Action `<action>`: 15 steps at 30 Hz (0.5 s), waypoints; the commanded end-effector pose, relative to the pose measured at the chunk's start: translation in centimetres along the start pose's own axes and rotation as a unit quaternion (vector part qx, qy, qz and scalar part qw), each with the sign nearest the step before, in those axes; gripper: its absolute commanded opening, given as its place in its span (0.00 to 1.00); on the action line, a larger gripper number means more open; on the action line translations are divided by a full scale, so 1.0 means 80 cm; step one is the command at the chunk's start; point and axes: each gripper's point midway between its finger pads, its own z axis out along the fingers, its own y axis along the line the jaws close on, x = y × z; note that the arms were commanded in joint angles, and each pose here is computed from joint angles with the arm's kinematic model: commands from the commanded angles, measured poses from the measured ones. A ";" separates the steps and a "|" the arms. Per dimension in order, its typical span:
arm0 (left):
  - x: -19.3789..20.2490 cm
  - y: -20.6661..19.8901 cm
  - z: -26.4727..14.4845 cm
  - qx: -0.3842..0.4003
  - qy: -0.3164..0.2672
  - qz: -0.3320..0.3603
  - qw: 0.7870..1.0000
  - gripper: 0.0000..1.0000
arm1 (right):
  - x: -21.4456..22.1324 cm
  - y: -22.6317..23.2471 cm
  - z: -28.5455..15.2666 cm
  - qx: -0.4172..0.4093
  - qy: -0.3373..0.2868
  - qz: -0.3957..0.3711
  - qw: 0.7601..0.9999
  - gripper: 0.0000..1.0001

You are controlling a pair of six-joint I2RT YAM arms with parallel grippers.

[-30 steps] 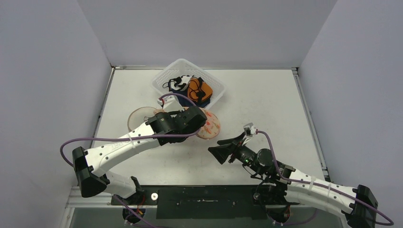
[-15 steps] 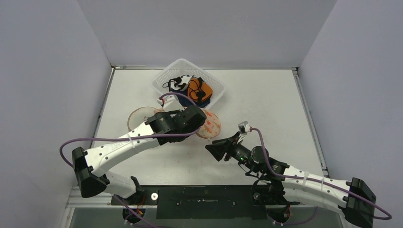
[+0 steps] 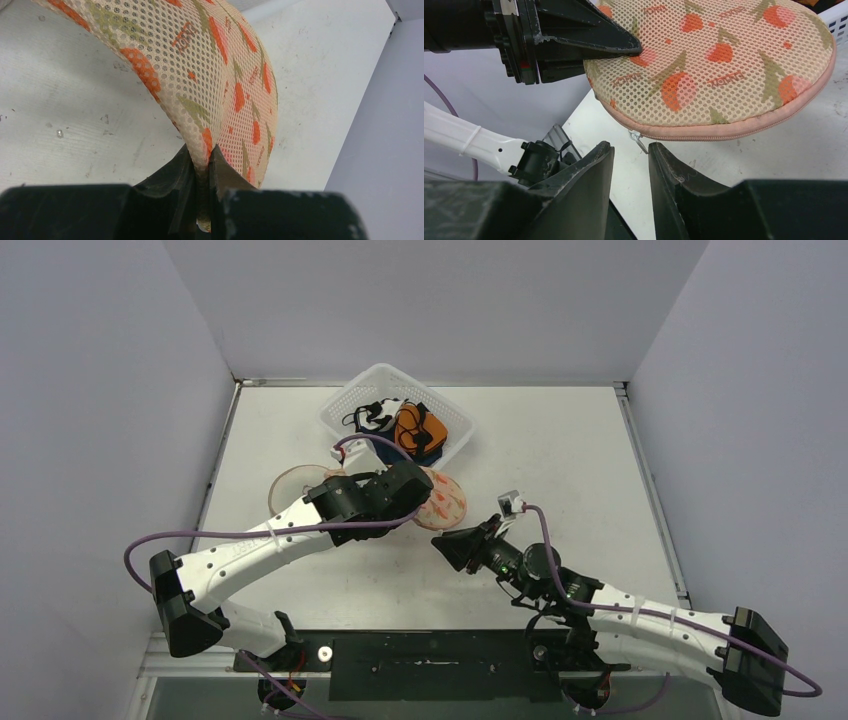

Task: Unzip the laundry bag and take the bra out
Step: Unzip the laundry bag at the center of the board.

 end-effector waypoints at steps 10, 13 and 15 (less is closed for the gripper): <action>-0.011 -0.018 -0.013 0.040 -0.002 -0.024 0.999 0.00 | -0.032 0.012 0.012 0.008 -0.038 -0.004 0.999 0.38; -0.011 -0.018 -0.013 0.042 -0.002 -0.025 0.999 0.00 | -0.030 0.005 0.010 0.018 -0.037 -0.006 0.999 0.44; -0.011 -0.018 -0.014 0.043 -0.002 -0.026 0.999 0.00 | -0.029 0.004 0.010 0.018 -0.037 -0.006 0.999 0.44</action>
